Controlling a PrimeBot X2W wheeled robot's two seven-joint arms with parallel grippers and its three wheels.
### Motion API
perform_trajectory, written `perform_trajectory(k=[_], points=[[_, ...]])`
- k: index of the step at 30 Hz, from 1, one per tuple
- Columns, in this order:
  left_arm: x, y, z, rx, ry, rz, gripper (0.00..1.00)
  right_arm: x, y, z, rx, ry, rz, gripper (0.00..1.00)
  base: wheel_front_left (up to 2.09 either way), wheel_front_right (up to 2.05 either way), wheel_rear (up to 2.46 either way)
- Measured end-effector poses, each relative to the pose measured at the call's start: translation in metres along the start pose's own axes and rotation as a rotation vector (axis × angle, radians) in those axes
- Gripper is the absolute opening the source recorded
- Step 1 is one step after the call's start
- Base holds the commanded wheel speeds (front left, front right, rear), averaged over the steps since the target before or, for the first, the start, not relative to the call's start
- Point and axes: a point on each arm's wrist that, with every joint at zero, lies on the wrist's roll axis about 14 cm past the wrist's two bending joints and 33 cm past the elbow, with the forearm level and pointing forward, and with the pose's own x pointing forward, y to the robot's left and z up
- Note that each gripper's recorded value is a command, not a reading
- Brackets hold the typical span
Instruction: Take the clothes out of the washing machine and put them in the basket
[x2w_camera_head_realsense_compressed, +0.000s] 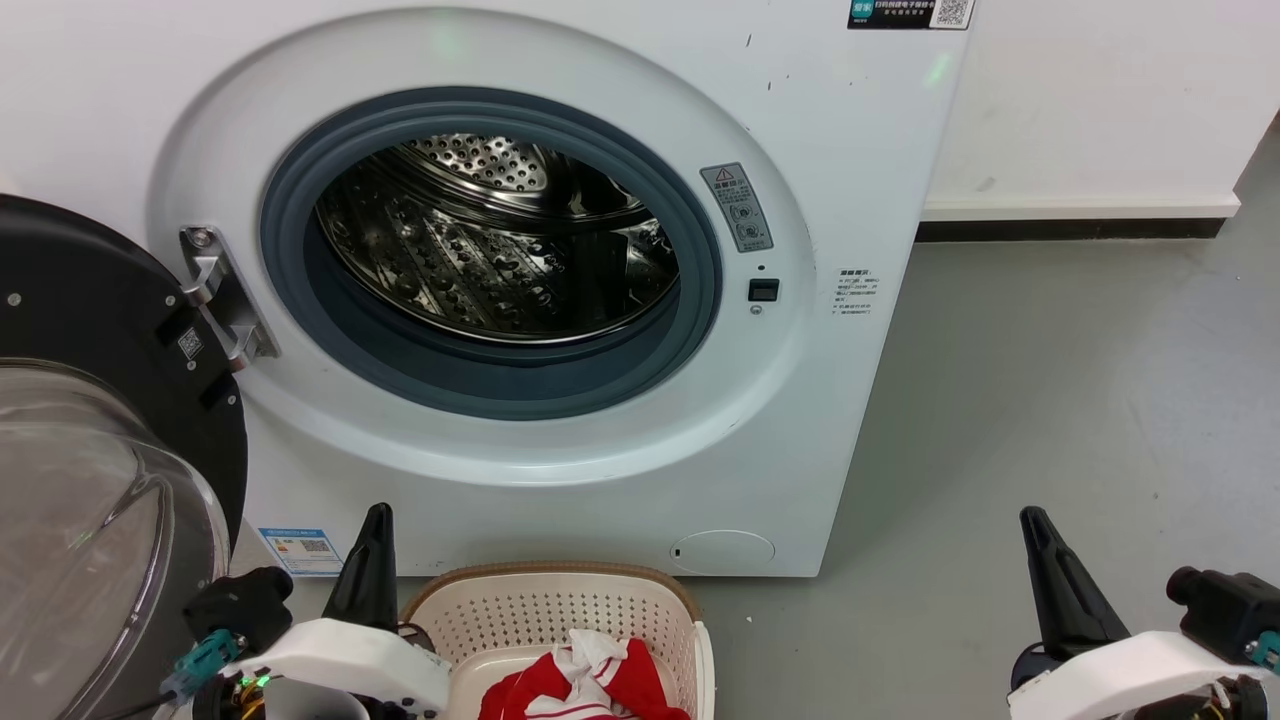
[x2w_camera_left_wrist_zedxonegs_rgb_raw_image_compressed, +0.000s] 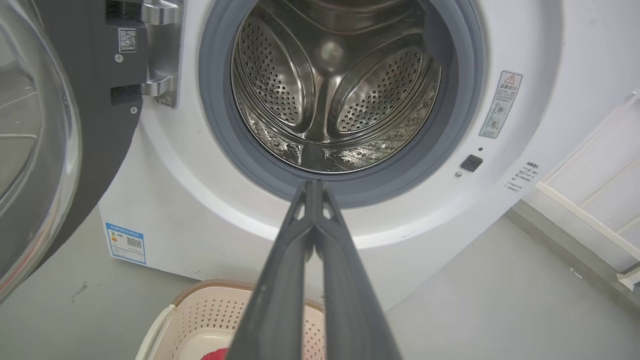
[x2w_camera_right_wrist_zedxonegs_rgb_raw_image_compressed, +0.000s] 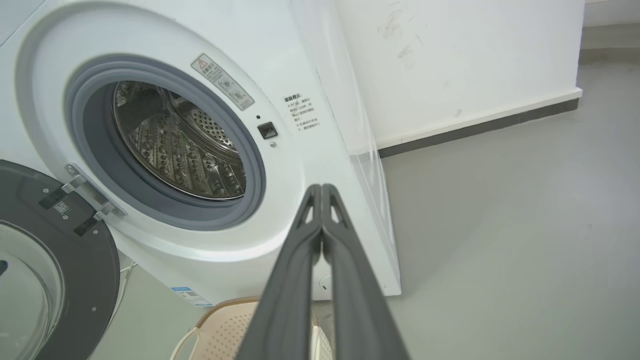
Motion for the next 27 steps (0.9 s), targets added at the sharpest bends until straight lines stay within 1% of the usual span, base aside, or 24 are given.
perform_trajectory(k=[13,27], points=[[0.002,0.008,-0.004,-0.216,0.028,0.034,0.00,0.006,-0.005,-0.001,0.223,-0.005,-0.013,0.00,0.00,0.00,0.00],[0.005,0.013,-0.005,-0.417,0.040,0.053,0.00,0.014,-0.010,0.000,0.424,-0.012,-0.025,0.00,0.00,0.00,0.00]])
